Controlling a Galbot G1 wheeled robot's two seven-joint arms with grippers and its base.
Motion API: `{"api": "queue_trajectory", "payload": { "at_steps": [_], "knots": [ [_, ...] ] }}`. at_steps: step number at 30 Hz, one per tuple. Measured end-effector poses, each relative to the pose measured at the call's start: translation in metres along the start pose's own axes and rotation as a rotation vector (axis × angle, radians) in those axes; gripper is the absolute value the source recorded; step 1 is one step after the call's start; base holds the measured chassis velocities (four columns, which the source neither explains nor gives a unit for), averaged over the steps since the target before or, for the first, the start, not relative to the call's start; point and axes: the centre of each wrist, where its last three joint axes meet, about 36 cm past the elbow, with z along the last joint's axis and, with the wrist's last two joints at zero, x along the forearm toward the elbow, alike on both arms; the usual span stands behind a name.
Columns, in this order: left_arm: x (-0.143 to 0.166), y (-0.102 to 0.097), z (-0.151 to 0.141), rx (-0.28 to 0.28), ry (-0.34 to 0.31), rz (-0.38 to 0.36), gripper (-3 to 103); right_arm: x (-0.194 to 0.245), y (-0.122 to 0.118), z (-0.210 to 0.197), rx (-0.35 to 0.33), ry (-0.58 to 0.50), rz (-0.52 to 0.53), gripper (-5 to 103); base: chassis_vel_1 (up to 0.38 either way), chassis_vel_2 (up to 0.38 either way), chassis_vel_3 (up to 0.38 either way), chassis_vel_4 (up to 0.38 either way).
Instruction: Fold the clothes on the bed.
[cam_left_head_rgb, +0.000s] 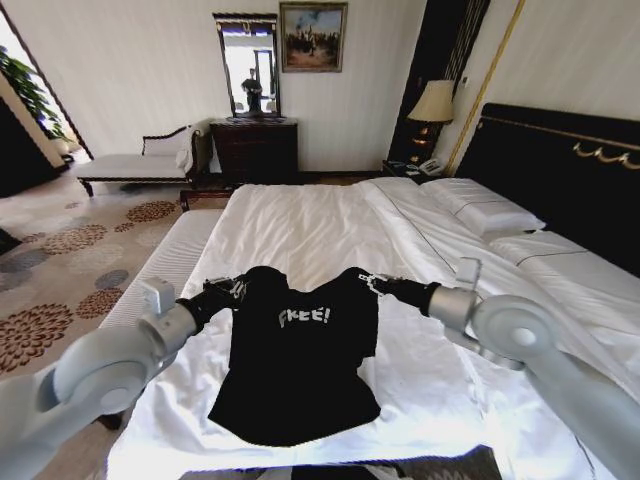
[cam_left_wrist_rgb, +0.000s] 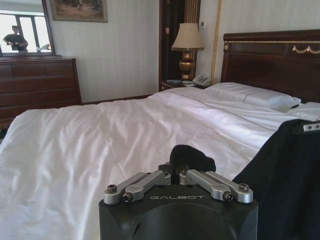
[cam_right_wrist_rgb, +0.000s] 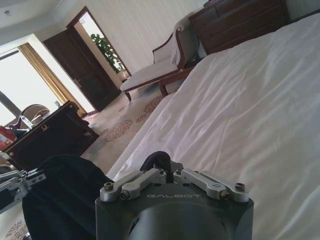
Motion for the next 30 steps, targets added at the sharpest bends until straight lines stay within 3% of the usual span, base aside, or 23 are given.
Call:
{"api": "queue_trajectory", "payload": {
  "at_steps": [3, 7, 11, 13, 14, 17, 18, 20, 21, 24, 26, 29, 30],
  "knots": [
    [-0.01, 0.002, 0.009, 0.016, 0.007, -0.007, 2, -0.015, -0.005, 0.006, -0.006, 0.019, 0.005, 1, 0.0, 0.0, 0.0, 0.0],
    [-0.038, 0.016, 0.033, 0.066, 0.031, -0.045, 2, -0.048, -0.029, 0.018, -0.038, 0.051, 0.05, 1, 0.0, 0.0, 0.0, 0.0],
    [-0.094, 0.035, 0.073, 0.115, 0.077, -0.106, 2, -0.091, -0.072, 0.032, -0.078, 0.08, 0.134, 1, 0.0, 0.0, 0.0, 0.0],
    [-0.102, 0.037, 0.077, 0.123, 0.081, -0.11, 2, -0.097, -0.076, 0.033, -0.082, 0.08, 0.142, 1, 0.0, 0.0, 0.0, 0.0],
    [-0.122, 0.042, 0.083, 0.136, 0.085, -0.121, 2, -0.11, -0.086, 0.032, -0.087, 0.076, 0.163, 1, 0.0, 0.0, 0.0, 0.0],
    [-0.148, 0.049, 0.087, 0.145, 0.079, -0.134, 2, -0.127, -0.102, 0.027, -0.096, 0.072, 0.193, 1, 0.0, 0.0, 0.0, 0.0],
    [-0.174, 0.056, 0.09, 0.152, 0.077, -0.163, 2, -0.14, -0.117, 0.023, -0.109, 0.075, 0.222, 1, 0.0, 0.0, 0.0, 0.0],
    [-0.197, 0.062, 0.092, 0.162, 0.081, -0.184, 2, -0.152, -0.132, 0.021, -0.118, 0.084, 0.244, 1, 0.0, 0.0, 0.0, 0.0],
    [-0.197, 0.062, 0.092, 0.162, 0.081, -0.184, 2, -0.152, -0.132, 0.021, -0.118, 0.084, 0.244, 1, 0.0, 0.0, 0.0, 0.0],
    [-0.249, 0.062, 0.092, 0.175, 0.101, -0.184, 2, -0.179, -0.157, 0.019, -0.131, 0.1, 0.295, 1, 0.0, 0.0, 0.0, 0.0],
    [-0.256, 0.062, 0.091, 0.176, 0.103, -0.182, 2, -0.183, -0.161, 0.019, -0.135, 0.1, 0.304, 1, 0.0, 0.0, 0.0, 0.0],
    [-0.301, 0.064, 0.087, 0.175, 0.114, -0.191, 2, -0.209, -0.179, 0.018, -0.166, 0.1, 0.347, 1, 0.0, 0.0, 0.0, 0.0],
    [-0.301, 0.064, 0.087, 0.175, 0.114, -0.191, 2, -0.209, -0.179, 0.018, -0.166, 0.1, 0.347, 1, 0.0, 0.0, 0.0, 0.0]
  ]
}}
